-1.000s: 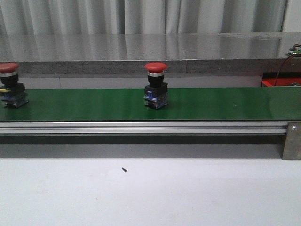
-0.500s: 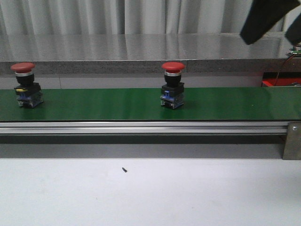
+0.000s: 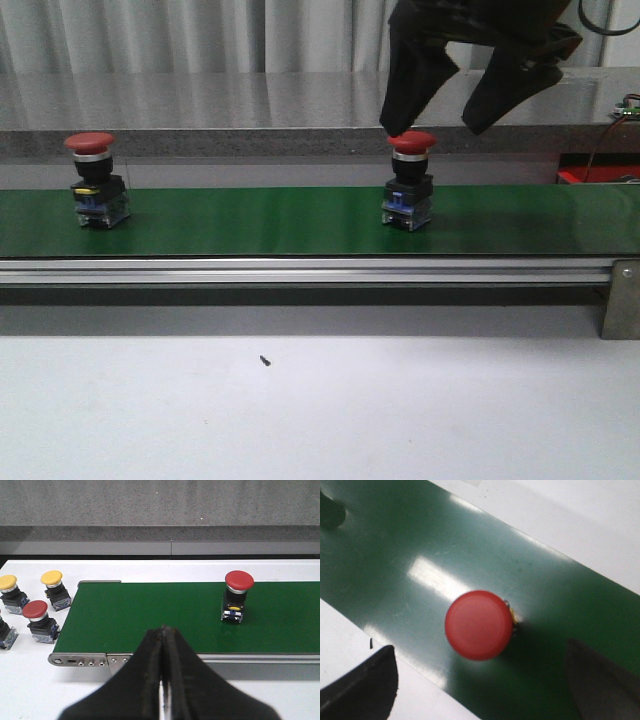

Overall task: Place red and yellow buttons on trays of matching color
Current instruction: 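Lower the right gripper onto the first red button on the belt and close, then carry the red button with the right gripper into the red tray and release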

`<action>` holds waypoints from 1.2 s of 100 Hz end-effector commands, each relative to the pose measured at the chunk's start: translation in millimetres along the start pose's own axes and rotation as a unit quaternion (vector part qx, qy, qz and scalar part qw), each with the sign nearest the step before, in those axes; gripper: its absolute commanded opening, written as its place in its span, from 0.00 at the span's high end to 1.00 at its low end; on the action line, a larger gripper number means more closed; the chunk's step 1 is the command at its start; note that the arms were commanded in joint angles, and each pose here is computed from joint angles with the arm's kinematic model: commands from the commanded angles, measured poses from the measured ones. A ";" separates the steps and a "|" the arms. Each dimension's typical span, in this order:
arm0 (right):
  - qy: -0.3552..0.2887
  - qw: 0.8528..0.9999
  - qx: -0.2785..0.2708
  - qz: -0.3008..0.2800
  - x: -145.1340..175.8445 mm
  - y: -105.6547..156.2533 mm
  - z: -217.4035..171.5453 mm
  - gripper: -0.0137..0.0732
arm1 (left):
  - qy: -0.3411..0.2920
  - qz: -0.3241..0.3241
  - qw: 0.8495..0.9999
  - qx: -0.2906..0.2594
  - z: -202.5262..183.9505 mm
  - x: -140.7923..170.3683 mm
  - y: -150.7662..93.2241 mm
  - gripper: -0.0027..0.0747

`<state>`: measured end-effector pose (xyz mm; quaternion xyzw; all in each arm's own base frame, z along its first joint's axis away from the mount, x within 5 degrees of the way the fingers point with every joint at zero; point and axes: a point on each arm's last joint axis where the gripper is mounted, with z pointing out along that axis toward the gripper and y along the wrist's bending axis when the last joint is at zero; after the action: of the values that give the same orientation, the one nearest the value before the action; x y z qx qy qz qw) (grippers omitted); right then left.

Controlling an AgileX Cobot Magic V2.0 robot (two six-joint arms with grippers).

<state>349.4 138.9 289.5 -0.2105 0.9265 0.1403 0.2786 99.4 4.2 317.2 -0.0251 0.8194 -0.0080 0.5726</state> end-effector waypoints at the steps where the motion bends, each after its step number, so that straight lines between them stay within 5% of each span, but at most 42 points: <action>1: -0.047 0.999 0.005 -0.011 -17.5 1.7 -15.5 0.13 | -0.052 -0.008 0.999 -0.005 -3.5 -15.2 0.6 0.99; 31: -0.005 1.000 0.007 -0.008 -13.4 -7.1 4.6 0.61 | -0.047 -0.008 0.999 -0.004 -2.7 -13.3 0.5 0.99; 56: 0.007 1.000 0.027 0.012 -21.9 -37.2 -22.4 0.61 | -0.047 -0.008 0.999 -0.004 -2.7 -13.3 0.5 0.99; 89: -0.068 0.982 0.129 0.117 -28.2 -148.5 -98.3 0.61 | -0.047 -0.008 0.999 -0.004 -2.7 -13.3 0.5 0.99; 120: -0.048 0.962 0.173 0.204 5.3 -238.2 -76.6 0.61 | -0.047 -0.008 0.999 -0.004 -2.7 -13.3 0.5 0.99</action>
<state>419.1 -88.5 291.8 0.0331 0.9625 0.0555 0.2636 99.5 4.2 315.2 -0.0254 0.8211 -0.0084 0.5701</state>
